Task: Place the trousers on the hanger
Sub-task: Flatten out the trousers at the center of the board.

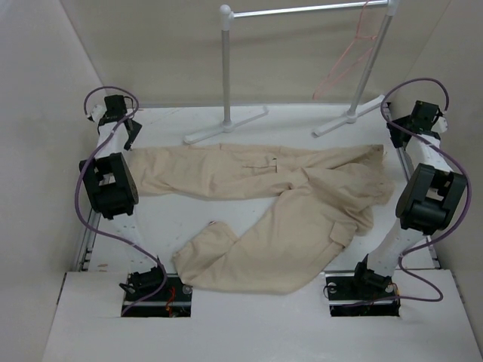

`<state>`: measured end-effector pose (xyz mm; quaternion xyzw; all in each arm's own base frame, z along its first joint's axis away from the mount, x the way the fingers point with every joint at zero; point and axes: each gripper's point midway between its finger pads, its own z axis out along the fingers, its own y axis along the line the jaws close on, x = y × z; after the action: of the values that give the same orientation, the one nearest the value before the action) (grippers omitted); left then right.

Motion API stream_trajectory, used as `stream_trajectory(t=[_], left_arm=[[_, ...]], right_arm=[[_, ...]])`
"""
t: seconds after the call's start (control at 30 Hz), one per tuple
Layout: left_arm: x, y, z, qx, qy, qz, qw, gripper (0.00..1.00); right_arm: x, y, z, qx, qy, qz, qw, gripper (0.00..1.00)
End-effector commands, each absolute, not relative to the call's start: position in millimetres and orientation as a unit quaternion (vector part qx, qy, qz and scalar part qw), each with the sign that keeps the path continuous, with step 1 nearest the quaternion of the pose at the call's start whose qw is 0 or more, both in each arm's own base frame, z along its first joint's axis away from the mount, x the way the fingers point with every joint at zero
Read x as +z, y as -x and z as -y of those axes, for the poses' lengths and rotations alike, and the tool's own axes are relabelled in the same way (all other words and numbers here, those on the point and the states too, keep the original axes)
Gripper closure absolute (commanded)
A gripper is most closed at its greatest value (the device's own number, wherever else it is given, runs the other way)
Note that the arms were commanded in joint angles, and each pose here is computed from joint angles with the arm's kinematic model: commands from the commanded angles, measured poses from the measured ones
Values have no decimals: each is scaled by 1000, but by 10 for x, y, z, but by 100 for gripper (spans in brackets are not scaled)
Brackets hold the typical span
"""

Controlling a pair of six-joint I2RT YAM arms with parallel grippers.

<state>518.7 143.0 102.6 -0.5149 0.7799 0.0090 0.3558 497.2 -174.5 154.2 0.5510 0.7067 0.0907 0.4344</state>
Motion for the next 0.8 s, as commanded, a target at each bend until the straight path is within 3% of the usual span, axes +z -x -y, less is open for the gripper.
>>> stream_trajectory(t=[0.0,0.1,0.17,0.2,0.3,0.33,0.43,0.57,0.67,0.77], left_arm=[[1460,-4924,-1073,-12,489,-789,371,48],[1467,-4331,-740,-5,456,-812,365,49],[1395,-3890,-417,-2,414,-839,354,54],[1328,-3658,-209,-5,387,-856,342,55],[1167,-3003,340,-6,304,-903,303,58],[1128,-2813,473,-1,277,-915,293,58],[1032,-2374,802,13,198,-944,262,53],[868,-2071,1117,22,124,-965,228,41],[721,-2018,1322,12,96,-972,216,34],[574,-2007,1493,3,76,-978,195,34]], right_arm=[[2033,-4991,1737,95,-534,-688,483,43],[2232,-4836,1379,99,-503,-700,498,31],[2342,-4705,1103,98,-482,-704,512,31],[2383,-4635,951,101,-470,-708,517,36],[2414,-4423,482,121,-437,-723,521,76],[2406,-4352,324,131,-425,-730,519,84],[2326,-4124,-152,155,-375,-761,507,89],[2111,-3734,-709,191,-295,-807,475,80],[1821,-3273,-1116,205,-221,-850,432,61],[1470,-2817,-1225,184,-190,-885,383,42]])
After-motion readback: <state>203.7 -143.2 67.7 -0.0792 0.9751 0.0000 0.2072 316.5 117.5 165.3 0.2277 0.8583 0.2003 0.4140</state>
